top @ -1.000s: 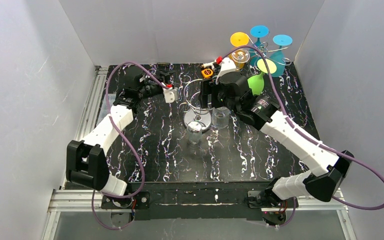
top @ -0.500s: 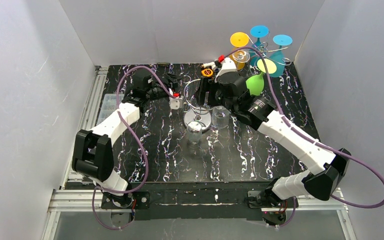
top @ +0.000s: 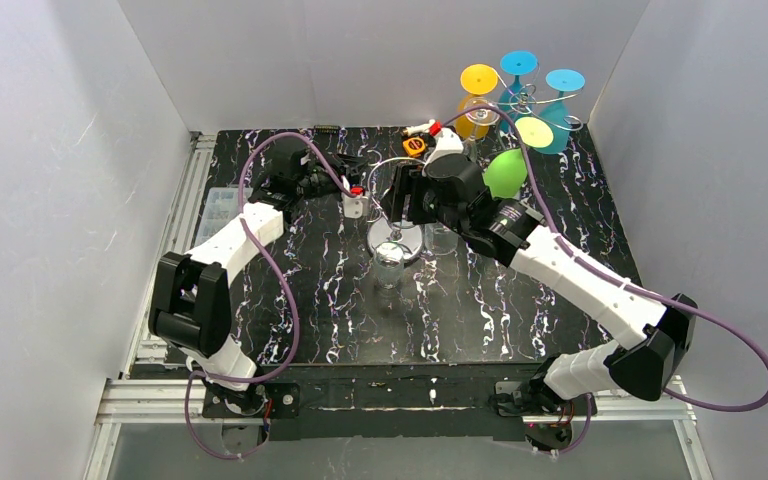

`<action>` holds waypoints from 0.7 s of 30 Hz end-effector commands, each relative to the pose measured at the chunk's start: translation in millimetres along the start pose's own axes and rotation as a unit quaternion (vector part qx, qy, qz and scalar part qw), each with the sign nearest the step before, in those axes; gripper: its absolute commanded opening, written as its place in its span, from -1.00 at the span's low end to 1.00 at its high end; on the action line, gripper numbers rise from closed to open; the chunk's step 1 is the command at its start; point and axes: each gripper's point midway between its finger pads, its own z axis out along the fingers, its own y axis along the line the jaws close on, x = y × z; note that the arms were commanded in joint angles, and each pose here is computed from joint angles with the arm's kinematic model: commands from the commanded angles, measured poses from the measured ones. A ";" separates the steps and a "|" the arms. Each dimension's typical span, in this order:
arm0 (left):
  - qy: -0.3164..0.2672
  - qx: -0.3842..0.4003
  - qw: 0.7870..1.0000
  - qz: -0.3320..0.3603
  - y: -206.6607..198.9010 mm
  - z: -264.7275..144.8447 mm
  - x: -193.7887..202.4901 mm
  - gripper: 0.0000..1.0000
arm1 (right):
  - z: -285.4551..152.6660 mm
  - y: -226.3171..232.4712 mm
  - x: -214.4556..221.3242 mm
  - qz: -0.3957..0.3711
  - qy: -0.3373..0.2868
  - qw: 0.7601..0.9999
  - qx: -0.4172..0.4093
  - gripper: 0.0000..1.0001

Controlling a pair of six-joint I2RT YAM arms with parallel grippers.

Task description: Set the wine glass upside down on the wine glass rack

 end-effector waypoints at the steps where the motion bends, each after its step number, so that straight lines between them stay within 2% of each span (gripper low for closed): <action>1: -0.011 -0.019 1.000 0.003 21.6 -8.5 -17.9 -0.99 | -6.1 6.8 -2.3 0.018 -0.010 1.000 -0.014 0.45; 13: -0.005 -0.031 0.999 -0.009 14.0 -46.0 -51.6 -1.00 | -25.0 -12.9 10.8 0.020 0.001 1.000 0.013 0.39; 21: 0.000 -0.027 0.999 -0.034 8.2 -64.4 -70.3 -0.97 | -19.0 -15.8 9.9 -0.001 0.005 1.000 0.025 0.38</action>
